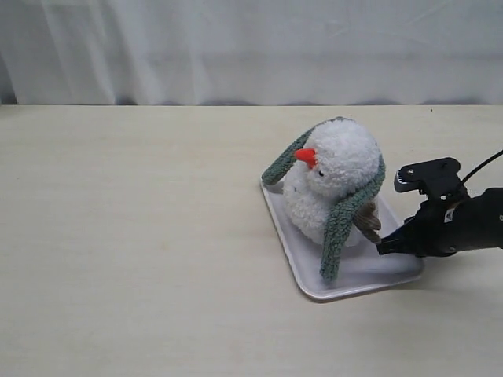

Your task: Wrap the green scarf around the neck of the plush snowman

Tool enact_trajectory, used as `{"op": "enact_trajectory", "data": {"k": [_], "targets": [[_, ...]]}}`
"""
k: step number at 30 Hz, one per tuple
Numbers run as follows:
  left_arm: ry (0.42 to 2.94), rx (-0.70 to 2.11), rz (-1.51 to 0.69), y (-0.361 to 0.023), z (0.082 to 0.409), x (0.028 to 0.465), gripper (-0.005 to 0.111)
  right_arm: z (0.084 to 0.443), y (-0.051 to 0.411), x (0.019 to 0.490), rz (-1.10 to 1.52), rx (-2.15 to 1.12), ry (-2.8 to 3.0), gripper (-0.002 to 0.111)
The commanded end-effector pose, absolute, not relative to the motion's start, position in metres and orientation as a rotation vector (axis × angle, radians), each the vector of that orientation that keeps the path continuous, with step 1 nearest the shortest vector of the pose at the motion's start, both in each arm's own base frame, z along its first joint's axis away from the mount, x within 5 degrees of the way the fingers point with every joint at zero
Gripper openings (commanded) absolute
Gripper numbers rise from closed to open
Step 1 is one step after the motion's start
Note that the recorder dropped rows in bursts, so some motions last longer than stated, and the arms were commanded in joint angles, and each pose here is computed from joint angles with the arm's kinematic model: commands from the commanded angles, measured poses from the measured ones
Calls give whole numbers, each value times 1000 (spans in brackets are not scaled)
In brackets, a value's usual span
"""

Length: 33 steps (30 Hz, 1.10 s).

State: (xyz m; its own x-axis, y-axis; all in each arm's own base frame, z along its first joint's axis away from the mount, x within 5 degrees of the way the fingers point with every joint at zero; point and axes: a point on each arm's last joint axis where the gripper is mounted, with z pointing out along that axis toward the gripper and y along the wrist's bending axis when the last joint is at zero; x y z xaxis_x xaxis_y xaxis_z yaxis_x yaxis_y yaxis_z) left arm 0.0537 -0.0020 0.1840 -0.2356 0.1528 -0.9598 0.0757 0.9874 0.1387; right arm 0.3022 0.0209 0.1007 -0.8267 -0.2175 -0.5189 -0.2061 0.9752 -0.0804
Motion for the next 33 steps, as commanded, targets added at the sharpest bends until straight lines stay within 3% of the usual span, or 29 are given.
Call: {"op": "enact_trajectory", "data": {"k": [1, 7, 12, 22, 26, 29, 33], "targets": [[1800, 164, 71, -2, 184, 54, 0, 97, 22, 306, -88, -566, 2455, 4], [1800, 164, 71, -2, 184, 54, 0, 104, 33, 312, -108, -936, 2208, 4], [1800, 164, 71, -2, 184, 54, 0, 111, 37, 320, -105, -1002, 2118, 4], [1800, 164, 71, -2, 184, 54, 0, 134, 9, 345, -76, -208, 2677, 5], [1800, 164, 71, -2, 184, 54, 0, 139, 11, 337, -9, -89, 2891, 20], [1800, 164, 71, -2, 184, 54, 0, 130, 12, 314, 14, -3, 3018, 47], [1800, 164, 71, -2, 184, 54, 0, 118, 15, 293, 108, 192, 2871, 51]]}}
